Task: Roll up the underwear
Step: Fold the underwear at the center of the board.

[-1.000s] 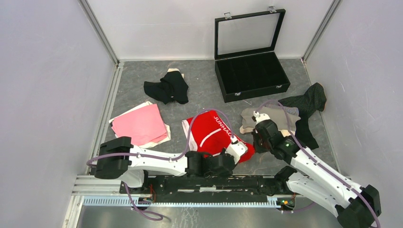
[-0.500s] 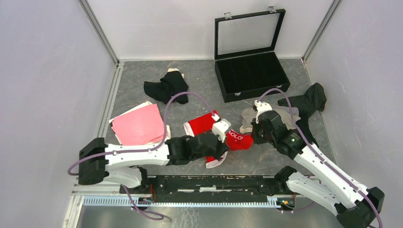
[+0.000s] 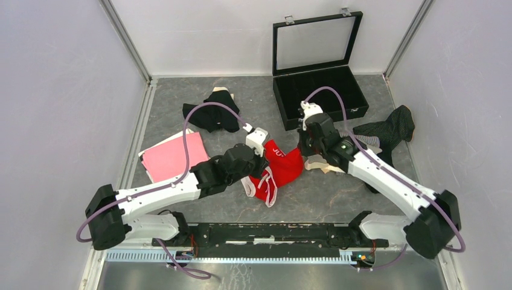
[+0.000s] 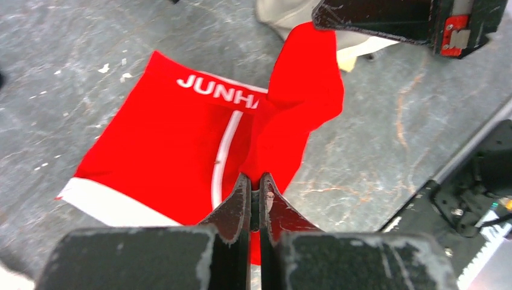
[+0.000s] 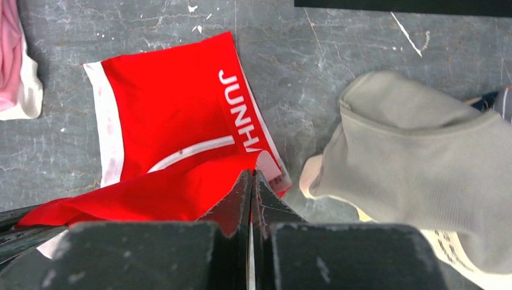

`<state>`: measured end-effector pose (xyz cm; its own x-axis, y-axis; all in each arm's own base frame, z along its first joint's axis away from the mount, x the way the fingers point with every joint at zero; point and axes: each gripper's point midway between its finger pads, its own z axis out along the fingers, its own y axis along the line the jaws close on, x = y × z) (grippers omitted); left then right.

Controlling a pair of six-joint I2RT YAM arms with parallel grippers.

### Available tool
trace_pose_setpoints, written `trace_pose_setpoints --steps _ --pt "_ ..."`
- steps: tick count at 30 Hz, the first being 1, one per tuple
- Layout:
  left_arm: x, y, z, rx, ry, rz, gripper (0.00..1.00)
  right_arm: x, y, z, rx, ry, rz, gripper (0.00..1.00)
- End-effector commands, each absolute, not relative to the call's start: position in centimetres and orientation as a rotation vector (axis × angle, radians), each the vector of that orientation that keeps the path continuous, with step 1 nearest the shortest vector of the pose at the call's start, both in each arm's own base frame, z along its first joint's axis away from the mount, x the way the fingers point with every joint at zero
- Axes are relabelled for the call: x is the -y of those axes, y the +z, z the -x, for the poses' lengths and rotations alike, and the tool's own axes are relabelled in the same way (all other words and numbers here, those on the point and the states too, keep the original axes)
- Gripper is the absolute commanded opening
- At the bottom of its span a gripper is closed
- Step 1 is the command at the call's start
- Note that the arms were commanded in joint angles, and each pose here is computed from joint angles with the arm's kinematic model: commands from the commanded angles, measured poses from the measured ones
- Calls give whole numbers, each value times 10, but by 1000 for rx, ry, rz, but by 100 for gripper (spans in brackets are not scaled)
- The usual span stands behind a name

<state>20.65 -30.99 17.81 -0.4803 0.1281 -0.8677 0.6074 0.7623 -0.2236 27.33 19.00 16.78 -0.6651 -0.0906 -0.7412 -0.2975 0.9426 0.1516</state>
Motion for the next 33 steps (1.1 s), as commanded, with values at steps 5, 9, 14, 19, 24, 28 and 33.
trace_pose_setpoints --steps 5,9,14,19,24,28,33 --pt "267 166 -227 -2025 -467 -496 2 -217 173 -321 -2233 303 304 0" --pt "251 156 -229 -2049 -418 -431 2 -224 164 -334 -2252 277 310 0" --pt "226 147 -237 -2067 -330 -332 2 -236 154 -348 -2260 280 317 0" --pt "213 143 -250 -2065 -287 -251 2 -247 146 -360 -2264 289 324 0" --pt "208 136 -263 -2059 -247 -226 2 -260 133 -371 -2276 306 341 0" --pt "205 130 -273 -2058 -206 -220 2 -270 121 -379 -2288 317 359 0" --pt "200 123 -287 -2054 -155 -209 2 -274 110 -392 -2298 305 351 0"
